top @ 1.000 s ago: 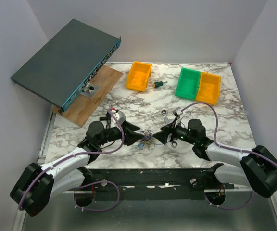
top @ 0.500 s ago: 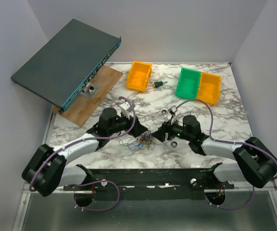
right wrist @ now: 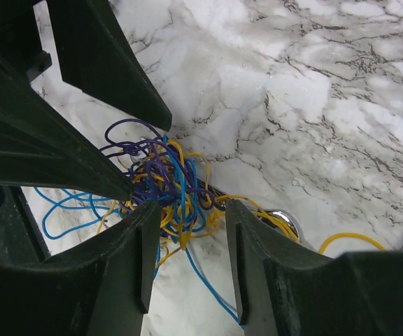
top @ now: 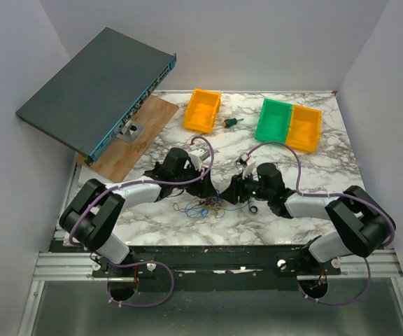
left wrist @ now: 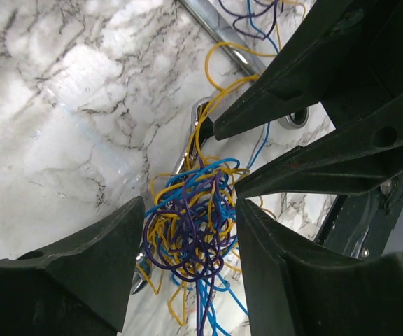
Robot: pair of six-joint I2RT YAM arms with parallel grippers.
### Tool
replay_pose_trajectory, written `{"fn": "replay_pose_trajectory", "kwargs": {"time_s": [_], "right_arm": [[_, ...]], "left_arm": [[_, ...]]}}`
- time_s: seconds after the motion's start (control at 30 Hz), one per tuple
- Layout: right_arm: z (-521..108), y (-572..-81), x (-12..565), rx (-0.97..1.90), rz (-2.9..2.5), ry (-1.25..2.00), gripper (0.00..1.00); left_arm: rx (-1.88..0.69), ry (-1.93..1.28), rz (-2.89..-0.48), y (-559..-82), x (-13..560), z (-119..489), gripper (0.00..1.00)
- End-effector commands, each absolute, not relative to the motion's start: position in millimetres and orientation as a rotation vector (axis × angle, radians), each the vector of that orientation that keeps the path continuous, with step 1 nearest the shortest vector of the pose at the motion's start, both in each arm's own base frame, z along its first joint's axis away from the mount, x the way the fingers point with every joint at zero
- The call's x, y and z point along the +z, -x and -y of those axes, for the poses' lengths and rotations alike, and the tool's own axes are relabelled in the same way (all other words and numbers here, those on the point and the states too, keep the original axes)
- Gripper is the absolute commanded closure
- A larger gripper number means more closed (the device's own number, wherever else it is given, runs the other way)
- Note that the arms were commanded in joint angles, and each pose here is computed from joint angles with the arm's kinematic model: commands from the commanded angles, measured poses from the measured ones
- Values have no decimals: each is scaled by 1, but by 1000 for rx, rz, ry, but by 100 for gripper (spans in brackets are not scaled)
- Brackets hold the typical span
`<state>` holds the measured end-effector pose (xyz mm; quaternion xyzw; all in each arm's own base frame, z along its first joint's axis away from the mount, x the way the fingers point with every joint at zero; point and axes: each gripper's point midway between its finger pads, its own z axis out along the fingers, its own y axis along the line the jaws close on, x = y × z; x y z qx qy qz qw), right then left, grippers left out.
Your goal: Untangle the cables
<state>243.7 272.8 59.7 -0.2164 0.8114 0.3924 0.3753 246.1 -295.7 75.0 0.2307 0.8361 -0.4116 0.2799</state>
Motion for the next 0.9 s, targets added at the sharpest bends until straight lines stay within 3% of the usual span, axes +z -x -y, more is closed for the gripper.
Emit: {"fn": "replay_pose_trajectory", "kwargs": {"time_s": [0.0, 0.1, 0.2, 0.23, 0.57, 0.87], "right_arm": [[-280, -238, 62, 1046, -2081, 591, 51], [-277, -238, 70, 1039, -2044, 579, 47], [-273, -237, 78, 1026, -2007, 565, 38], [-272, -237, 78, 1023, -2005, 562, 35], [-288, -215, 89, 1196, -1937, 675, 32], [-293, -215, 82, 1161, -1963, 685, 32]], "left_arm": [[-1175, -675, -2322, -233, 66, 301, 48], [-1184, -686, -2360, -232, 60, 303, 60], [-1227, -711, -2345, -230, 63, 307, 94], [-1235, -716, -2329, -230, 67, 307, 100], [-1375, -589, -2073, -237, 109, 293, 100], [-1420, -593, -1974, -234, 126, 292, 100]]}}
